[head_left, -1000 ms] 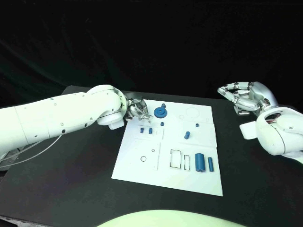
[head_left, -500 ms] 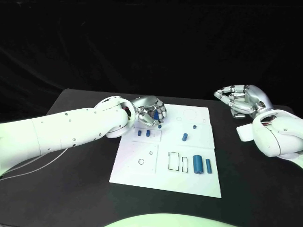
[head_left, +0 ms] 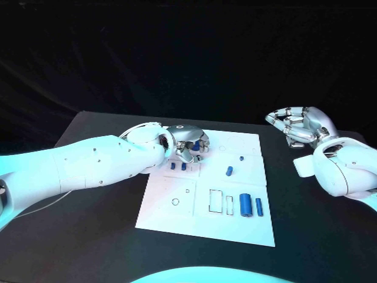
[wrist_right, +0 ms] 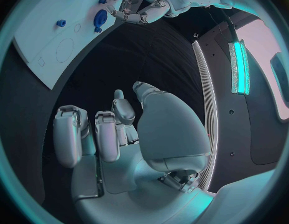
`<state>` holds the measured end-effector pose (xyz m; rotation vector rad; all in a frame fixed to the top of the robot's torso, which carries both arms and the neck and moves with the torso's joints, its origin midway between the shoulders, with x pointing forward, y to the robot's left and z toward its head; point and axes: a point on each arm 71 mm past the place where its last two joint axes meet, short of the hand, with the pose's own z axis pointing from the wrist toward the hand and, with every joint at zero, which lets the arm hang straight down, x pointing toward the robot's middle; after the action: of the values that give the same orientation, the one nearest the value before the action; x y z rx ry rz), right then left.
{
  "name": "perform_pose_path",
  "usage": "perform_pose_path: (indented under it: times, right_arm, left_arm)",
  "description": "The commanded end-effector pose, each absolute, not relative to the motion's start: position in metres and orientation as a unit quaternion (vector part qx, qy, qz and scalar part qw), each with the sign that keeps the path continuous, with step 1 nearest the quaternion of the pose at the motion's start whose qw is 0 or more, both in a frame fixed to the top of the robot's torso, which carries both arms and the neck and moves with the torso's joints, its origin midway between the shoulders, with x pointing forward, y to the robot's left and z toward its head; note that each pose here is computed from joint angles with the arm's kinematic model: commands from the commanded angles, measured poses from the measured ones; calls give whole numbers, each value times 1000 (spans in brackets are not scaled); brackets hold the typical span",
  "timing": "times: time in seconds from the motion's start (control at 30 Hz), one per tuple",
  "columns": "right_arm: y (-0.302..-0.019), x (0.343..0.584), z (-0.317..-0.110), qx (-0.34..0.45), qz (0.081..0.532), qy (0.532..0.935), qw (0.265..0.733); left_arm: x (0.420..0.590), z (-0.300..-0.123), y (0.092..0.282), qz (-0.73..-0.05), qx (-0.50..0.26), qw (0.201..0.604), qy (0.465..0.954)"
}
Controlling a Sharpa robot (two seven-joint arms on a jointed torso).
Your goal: Assemble the parts on the task board
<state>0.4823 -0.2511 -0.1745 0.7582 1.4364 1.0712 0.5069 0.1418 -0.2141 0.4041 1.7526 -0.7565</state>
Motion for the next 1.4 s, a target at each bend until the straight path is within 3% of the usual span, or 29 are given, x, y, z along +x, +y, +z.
perform_pose_path:
  times: [0.03,0.4,1.4]
  right_arm:
    - [-249,482,-174,317,458,611,563]
    - [-249,482,-174,317,459,611,562]
    - [-245,482,-174,315,462,611,560]
  left_arm:
    - [509,-218,141,-279,204,560,753]
    - [514,-220,141,-253,204,567,757]
    - [520,-229,130,-240,209,538,781]
